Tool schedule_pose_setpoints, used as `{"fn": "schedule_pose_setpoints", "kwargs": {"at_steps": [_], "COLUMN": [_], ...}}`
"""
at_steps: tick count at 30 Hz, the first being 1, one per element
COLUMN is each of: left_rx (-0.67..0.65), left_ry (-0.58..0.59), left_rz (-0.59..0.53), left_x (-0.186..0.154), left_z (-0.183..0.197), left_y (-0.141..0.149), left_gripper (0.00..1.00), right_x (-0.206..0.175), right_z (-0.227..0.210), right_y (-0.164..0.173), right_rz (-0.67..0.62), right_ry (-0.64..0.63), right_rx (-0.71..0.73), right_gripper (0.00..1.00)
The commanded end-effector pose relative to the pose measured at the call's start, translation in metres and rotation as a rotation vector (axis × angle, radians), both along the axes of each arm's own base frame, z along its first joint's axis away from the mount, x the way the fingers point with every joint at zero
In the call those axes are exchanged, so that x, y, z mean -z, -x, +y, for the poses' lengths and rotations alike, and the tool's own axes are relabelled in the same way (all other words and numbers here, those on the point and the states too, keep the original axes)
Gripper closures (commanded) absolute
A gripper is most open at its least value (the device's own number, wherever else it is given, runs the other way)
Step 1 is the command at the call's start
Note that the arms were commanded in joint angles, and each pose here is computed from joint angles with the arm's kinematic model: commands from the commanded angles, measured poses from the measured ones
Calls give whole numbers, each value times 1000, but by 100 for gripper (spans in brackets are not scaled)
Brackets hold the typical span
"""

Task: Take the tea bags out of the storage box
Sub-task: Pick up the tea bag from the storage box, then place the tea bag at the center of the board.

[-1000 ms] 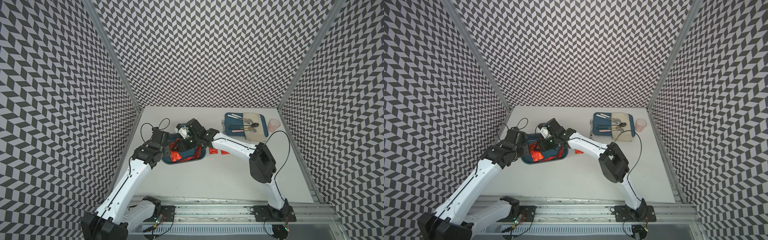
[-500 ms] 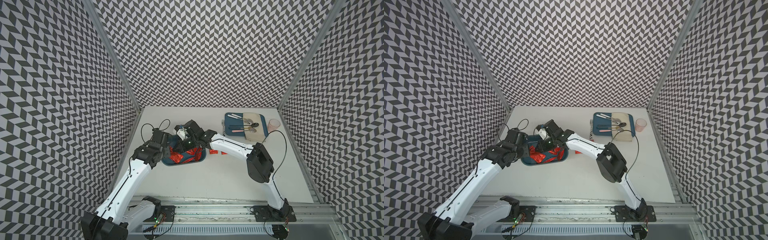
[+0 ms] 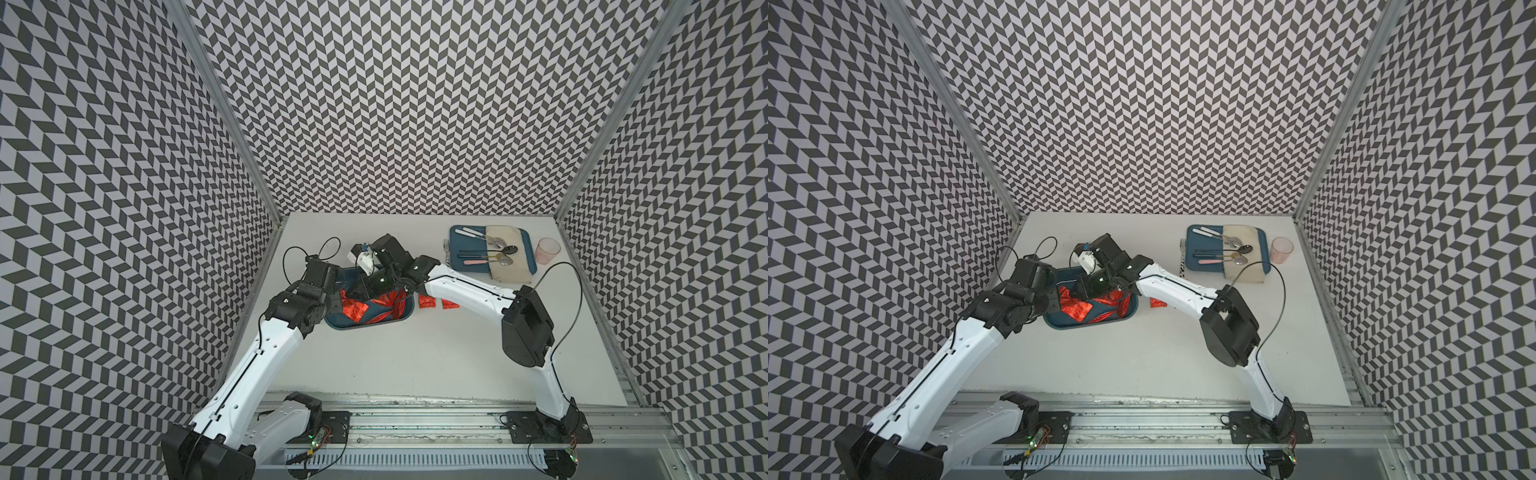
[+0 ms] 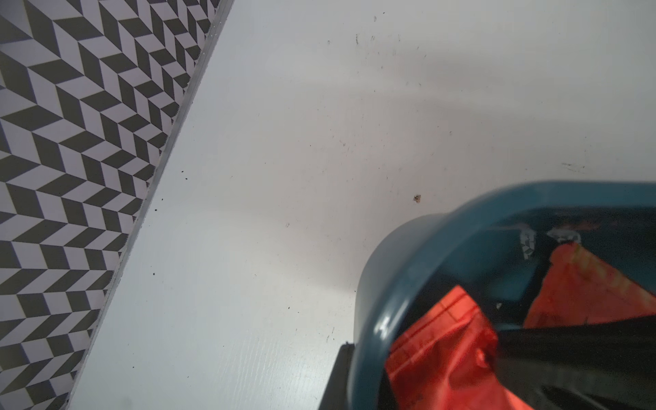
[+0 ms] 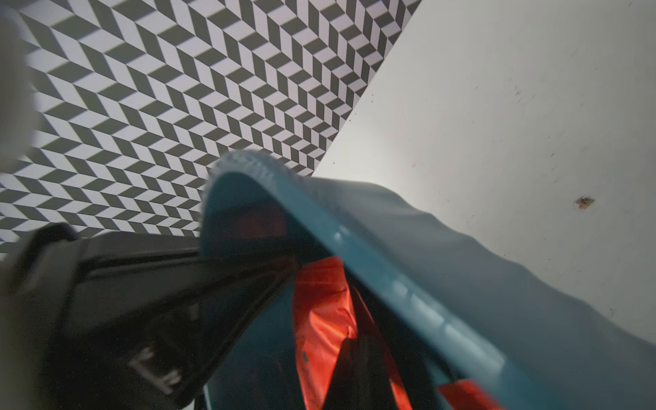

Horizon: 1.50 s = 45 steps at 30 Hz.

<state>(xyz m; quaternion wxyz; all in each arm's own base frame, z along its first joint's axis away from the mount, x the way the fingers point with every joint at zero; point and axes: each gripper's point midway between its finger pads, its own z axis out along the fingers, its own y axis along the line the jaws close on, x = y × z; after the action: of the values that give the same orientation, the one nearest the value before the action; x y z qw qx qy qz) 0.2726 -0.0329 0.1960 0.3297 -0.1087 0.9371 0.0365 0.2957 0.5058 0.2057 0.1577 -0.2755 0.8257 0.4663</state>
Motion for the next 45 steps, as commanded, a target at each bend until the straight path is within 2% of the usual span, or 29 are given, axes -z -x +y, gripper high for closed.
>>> {"fn": "schedule_pose_setpoints", "kwargs": {"at_steps": [1, 8, 12, 18, 21, 24, 28, 36, 45], "left_rx": [-20, -44, -51, -44, -40, -38, -33, -27, -27], "left_ry": [30, 18, 17, 23, 27, 26, 31, 37, 38], "left_rz": [-62, -57, -62, -70, -76, -73, -83, -93, -92], "left_x": [-15, -14, -15, -17, -17, -16, -19, -21, -20], "left_z": [-3, 0, 2, 1, 0, 0, -1, -2, -2], "left_y": [-10, -9, -9, -9, -9, -10, -10, -9, -9], "left_gripper": [100, 100, 100, 100, 100, 100, 100, 100, 100], "right_x": [-58, -67, -58, 13, 56, 83, 100, 124, 159], "right_z": [-20, -73, -138, -287, -345, -381, -394, -368, -378], "right_y": [-16, -48, -76, -109, -108, -109, -118, -119, -96], "right_rz": [-66, -35, -39, 40, 101, 101, 105, 184, 278], "right_ry": [-117, -135, -84, 61, 157, 246, 281, 155, 213], "right_rx": [49, 152, 281, 577, 697, 785, 798, 715, 775], "right_gripper": [100, 100, 100, 100, 100, 100, 100, 100, 100]}}
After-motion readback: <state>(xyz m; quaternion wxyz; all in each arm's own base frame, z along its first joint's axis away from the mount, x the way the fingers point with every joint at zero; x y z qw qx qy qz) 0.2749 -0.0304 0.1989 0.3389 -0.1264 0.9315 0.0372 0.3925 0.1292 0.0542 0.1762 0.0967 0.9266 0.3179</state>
